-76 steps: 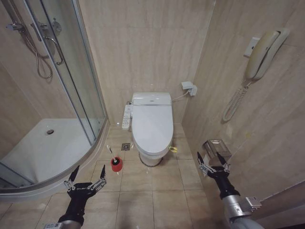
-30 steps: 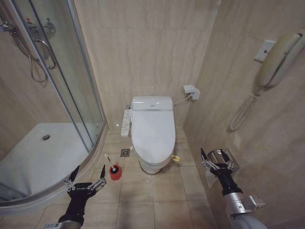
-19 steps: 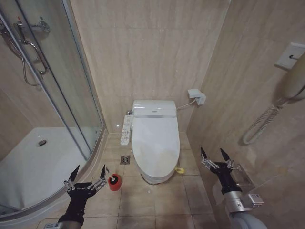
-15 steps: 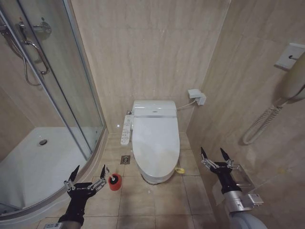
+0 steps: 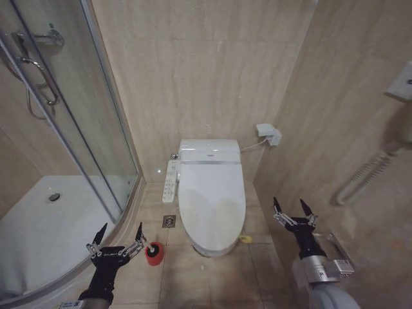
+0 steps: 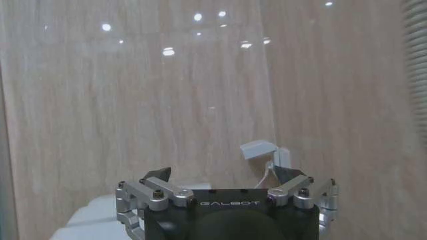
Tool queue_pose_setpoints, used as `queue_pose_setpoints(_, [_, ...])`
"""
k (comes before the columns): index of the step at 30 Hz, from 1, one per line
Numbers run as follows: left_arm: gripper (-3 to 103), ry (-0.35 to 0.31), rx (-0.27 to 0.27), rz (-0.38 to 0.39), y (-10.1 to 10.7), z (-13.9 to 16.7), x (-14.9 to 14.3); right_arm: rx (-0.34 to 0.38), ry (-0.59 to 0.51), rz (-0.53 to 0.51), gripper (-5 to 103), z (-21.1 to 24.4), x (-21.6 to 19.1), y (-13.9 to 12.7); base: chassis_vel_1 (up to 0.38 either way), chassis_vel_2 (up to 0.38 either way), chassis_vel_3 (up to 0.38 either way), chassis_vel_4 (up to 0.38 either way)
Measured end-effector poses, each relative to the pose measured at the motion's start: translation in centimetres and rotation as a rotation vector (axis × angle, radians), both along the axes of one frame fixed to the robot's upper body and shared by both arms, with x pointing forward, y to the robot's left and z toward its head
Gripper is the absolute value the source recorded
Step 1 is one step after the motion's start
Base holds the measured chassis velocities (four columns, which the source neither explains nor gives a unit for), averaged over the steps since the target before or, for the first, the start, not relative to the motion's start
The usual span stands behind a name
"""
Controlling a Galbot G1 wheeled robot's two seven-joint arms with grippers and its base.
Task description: Open the toilet lid, clean the toilet bowl with a toilet brush, close the toilet lid, and flush.
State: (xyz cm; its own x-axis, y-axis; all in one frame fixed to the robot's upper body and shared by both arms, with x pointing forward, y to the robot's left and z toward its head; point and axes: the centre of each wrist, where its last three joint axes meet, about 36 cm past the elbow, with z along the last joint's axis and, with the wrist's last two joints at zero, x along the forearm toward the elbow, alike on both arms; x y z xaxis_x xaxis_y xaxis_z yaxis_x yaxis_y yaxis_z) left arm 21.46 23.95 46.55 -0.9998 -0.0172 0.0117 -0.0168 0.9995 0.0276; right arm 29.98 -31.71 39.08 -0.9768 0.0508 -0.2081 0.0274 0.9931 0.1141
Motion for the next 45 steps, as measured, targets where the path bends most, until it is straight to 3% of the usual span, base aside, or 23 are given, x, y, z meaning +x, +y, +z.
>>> queue_pose_setpoints(9, [100,0.0,0.0,0.0,0.0,0.0,0.0,-0.102,0.042,0.004,100,-0.4,-0.1,-0.5,-0.024,0.005,0.012,-0.007])
queue_pose_setpoints(21, [100,0.0,0.0,0.0,0.0,0.0,0.0,-0.098,0.104,0.041,100,-3.4,-0.3,0.2,0.012,-0.008,-0.008,0.012])
queue_pose_setpoints(27, [100,0.0,0.0,0.0,0.0,0.0,0.0,-0.142,0.193,0.032,100,-7.6,0.0,-1.0,0.0,0.0,0.0,0.0])
queue_pose_setpoints(45, [100,0.0,0.0,0.0,0.0,0.0,0.0,-0.198,0.328,0.067,100,-14.5,0.3,-1.4,0.0,0.0,0.0,0.0])
